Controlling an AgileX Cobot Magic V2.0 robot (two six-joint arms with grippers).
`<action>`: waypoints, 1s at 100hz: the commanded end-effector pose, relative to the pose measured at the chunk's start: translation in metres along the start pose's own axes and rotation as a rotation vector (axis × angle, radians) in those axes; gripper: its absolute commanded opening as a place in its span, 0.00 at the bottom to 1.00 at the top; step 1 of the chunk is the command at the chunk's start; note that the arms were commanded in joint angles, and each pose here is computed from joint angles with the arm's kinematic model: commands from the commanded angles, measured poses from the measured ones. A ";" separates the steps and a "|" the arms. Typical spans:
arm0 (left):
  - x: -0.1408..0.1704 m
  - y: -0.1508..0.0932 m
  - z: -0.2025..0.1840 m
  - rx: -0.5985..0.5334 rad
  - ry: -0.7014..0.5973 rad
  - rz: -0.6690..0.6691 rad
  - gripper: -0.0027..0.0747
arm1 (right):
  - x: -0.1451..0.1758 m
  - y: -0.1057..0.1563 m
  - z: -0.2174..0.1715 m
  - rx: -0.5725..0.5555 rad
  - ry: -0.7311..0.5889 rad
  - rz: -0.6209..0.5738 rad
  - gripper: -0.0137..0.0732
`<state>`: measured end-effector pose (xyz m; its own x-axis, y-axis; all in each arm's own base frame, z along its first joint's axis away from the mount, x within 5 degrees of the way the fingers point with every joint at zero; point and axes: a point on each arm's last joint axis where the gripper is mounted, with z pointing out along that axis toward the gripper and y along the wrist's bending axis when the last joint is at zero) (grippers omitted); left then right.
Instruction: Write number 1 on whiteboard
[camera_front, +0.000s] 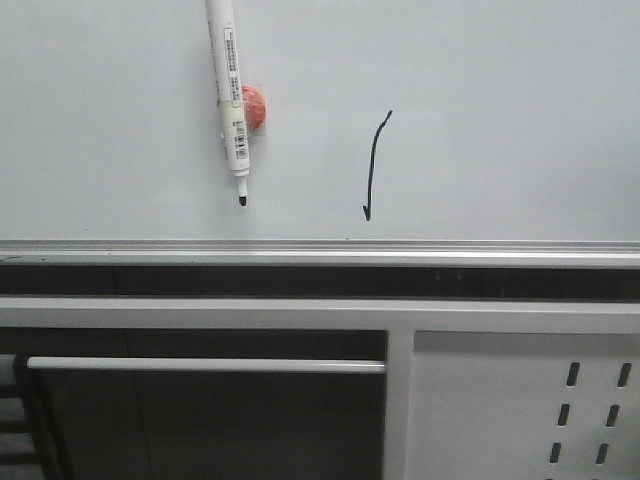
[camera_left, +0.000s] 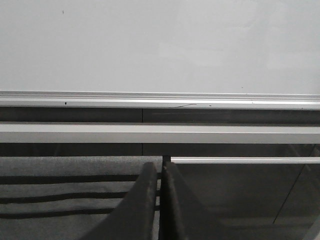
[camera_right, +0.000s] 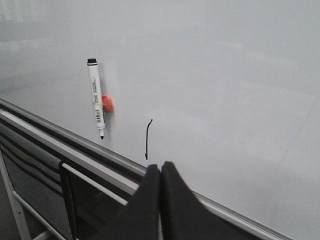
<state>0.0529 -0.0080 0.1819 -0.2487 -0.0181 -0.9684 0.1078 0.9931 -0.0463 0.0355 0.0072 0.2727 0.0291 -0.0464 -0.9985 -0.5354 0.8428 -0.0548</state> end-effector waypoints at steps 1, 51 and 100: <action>0.001 0.000 0.000 -0.001 -0.067 -0.018 0.01 | -0.013 0.001 -0.003 -0.013 -0.090 -0.015 0.07; 0.001 0.000 0.000 -0.001 -0.067 -0.018 0.01 | -0.013 0.001 -0.003 -0.013 -0.090 -0.015 0.07; 0.001 0.000 0.000 -0.001 -0.067 -0.018 0.01 | -0.007 0.005 -0.003 -0.054 -0.080 -0.045 0.07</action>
<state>0.0529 -0.0081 0.1819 -0.2489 -0.0203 -0.9683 0.1080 0.9930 -0.0486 0.0345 0.0090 0.2719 0.0250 -0.0461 -0.9986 -0.5537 0.8311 -0.0523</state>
